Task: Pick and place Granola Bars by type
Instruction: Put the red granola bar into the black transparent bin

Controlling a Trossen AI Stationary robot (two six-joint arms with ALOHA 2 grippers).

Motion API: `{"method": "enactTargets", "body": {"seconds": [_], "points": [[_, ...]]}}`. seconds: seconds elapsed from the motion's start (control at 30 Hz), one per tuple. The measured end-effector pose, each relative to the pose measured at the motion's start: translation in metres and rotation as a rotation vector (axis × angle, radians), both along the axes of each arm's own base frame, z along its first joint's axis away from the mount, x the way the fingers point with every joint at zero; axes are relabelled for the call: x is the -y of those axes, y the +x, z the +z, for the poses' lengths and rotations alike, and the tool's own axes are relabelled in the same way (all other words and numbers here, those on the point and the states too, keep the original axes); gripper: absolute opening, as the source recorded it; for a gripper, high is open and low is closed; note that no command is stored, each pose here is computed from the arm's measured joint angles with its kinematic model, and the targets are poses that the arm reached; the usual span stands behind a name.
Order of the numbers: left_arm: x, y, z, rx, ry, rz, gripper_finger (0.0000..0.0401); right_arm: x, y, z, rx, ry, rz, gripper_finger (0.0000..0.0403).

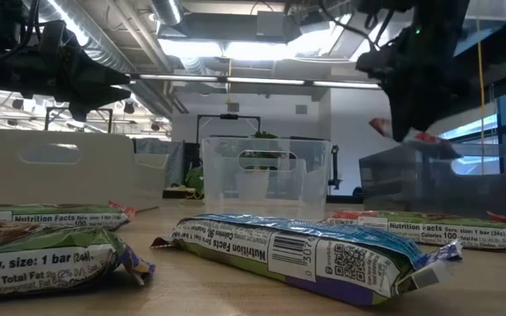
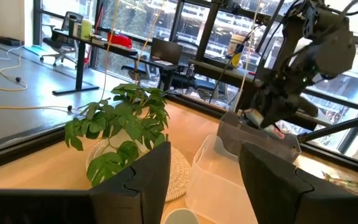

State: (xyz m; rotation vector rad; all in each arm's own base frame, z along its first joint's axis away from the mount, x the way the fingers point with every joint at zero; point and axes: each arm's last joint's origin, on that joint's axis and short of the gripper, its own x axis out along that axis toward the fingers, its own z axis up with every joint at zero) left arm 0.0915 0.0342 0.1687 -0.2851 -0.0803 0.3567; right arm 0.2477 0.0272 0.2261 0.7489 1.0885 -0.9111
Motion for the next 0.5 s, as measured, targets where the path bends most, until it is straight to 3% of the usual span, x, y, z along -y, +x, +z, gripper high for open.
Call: {"method": "enactTargets", "body": {"seconds": [0.5], "points": [[0.000, 0.000, 0.000, 0.000, 0.000, 0.000, 0.0181, -0.003, 0.015, -0.034, -0.140, 0.008, -0.004, 0.0116]]}}
